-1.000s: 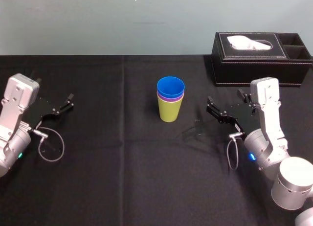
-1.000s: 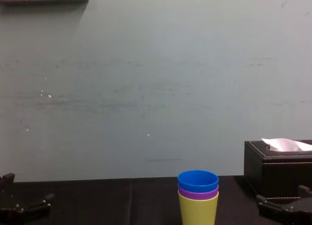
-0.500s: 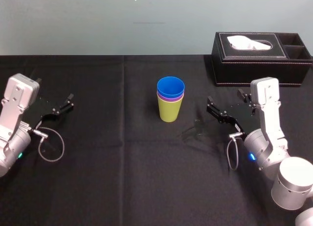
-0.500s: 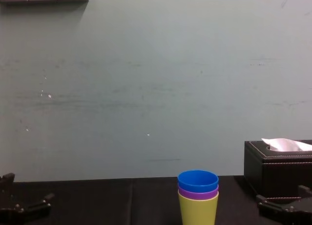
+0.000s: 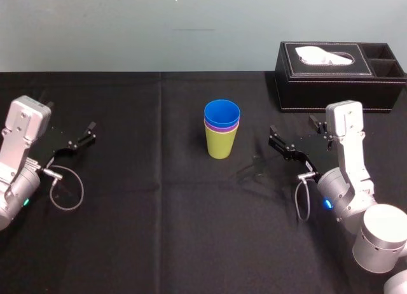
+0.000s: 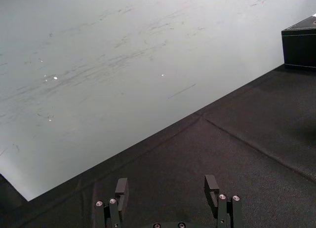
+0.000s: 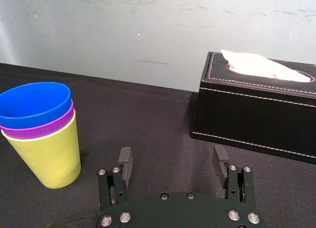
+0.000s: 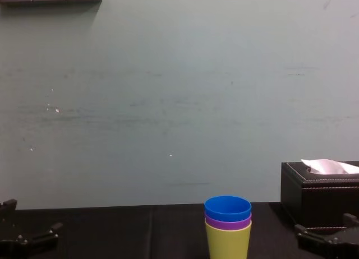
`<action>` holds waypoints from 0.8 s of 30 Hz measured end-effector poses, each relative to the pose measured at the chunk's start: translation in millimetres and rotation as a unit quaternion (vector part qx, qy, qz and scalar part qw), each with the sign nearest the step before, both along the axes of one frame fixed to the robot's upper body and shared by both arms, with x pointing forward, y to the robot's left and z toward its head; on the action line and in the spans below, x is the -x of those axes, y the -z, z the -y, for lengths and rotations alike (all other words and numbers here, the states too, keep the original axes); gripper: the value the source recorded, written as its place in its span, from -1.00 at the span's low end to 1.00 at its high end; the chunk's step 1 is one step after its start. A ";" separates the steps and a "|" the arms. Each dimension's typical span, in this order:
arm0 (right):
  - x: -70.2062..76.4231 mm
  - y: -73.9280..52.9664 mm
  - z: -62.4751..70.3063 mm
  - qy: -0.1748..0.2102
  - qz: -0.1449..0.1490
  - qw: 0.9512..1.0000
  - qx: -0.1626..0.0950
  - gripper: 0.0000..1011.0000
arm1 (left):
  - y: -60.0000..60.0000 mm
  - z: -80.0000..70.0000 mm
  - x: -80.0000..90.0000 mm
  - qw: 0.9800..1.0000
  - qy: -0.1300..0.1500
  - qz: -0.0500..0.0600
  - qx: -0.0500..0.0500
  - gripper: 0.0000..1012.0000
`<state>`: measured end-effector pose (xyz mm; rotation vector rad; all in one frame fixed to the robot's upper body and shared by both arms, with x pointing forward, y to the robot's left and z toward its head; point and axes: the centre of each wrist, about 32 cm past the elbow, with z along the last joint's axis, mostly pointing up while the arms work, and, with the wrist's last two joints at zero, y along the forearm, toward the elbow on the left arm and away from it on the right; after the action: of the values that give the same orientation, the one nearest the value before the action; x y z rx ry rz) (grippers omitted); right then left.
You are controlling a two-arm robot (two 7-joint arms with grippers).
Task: Stack the three plastic cups sequentially using one hand.
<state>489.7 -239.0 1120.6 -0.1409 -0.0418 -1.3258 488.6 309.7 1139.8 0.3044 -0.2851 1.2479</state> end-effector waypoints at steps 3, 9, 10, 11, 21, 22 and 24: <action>0.0 0.0 0.0 0.000 0.000 1.000 0.000 0.98 | 0.0 0.0 0.0 1.000 0.000 0.000 0.000 1.00; 0.0 0.0 0.0 0.000 0.000 1.000 0.000 0.98 | 0.0 0.0 0.0 1.000 0.000 0.000 0.000 1.00; 0.0 0.0 0.0 0.000 0.000 1.000 0.000 0.98 | 0.0 0.0 0.0 1.000 0.000 0.000 0.000 1.00; 0.0 0.0 0.0 0.000 0.000 1.000 0.000 0.98 | 0.0 0.0 0.0 1.000 0.000 0.000 0.000 1.00; 0.0 0.0 0.0 0.000 0.000 1.000 0.000 0.98 | 0.0 0.0 0.0 1.000 0.000 0.000 0.000 1.00; 0.0 0.0 0.0 0.000 0.000 1.000 0.000 0.98 | 0.0 0.0 0.0 1.000 0.000 0.000 0.000 1.00; 0.0 0.0 0.0 0.000 0.000 1.000 0.000 0.98 | 0.0 0.0 0.0 1.000 0.000 0.000 0.000 1.00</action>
<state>489.6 -239.0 1120.6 -0.1409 -0.0418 -1.3258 488.6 309.7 1139.8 0.3044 -0.2850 1.2480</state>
